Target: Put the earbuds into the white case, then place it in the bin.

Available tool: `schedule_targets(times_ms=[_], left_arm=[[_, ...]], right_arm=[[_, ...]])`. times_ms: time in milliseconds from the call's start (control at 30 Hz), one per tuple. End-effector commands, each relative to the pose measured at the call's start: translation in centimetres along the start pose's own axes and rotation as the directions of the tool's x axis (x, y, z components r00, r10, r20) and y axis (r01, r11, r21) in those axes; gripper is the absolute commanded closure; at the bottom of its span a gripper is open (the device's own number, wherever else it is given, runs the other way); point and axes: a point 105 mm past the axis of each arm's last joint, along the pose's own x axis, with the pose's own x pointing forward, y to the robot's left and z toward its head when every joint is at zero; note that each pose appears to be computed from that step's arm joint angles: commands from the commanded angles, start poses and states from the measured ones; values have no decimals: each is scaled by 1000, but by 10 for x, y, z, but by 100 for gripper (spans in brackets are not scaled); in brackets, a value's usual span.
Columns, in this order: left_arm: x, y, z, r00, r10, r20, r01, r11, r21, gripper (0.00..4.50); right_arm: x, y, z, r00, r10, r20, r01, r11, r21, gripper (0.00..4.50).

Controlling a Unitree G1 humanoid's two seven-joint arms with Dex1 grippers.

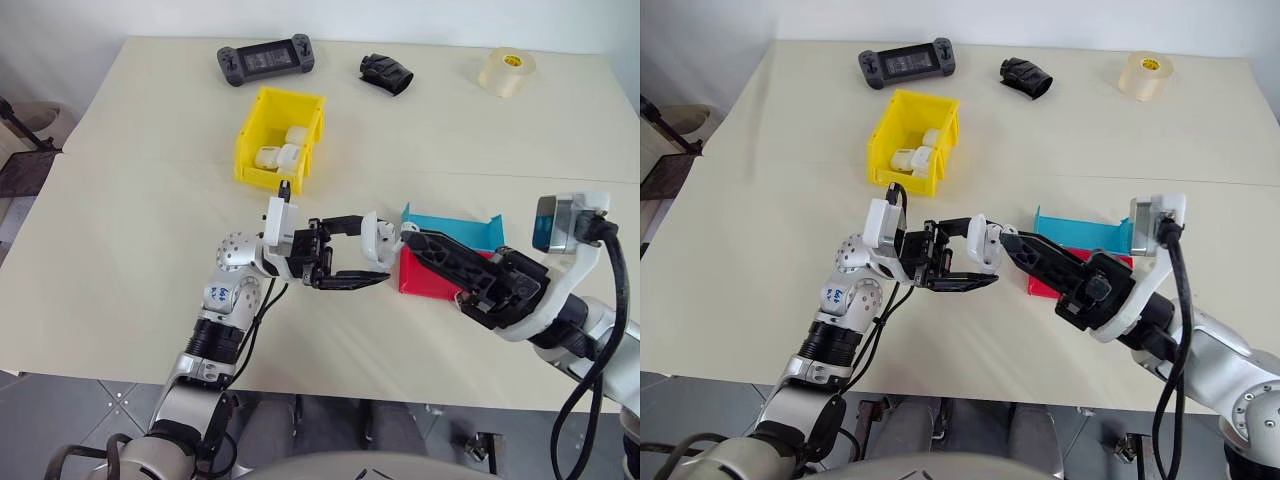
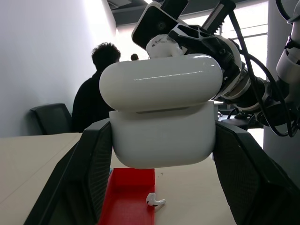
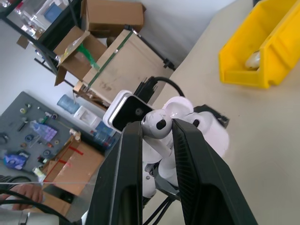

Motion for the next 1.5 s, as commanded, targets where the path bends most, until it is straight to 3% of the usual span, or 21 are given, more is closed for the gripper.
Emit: schedule_targets(times_ms=[33, 800, 1300, 1500], left_arm=[[4, -2, 7, 1000, -13, 14, 13, 999, 44, 167], [6, 0, 12, 999, -9, 34, 7, 998, 59, 167], [13, -3, 15, 999, -32, 43, 29, 997, 65, 167], [13, -3, 15, 999, -32, 44, 29, 998, 64, 167]], right_arm=[[2, 9, -2, 999, 37, -18, -38, 999, -3, 394], [6, -9, -4, 997, -29, -70, 27, 999, -28, 394], [3, -9, -17, 985, -23, -171, 12, 998, -64, 394], [1, -5, -22, 976, 1, -218, -24, 994, -104, 208]])
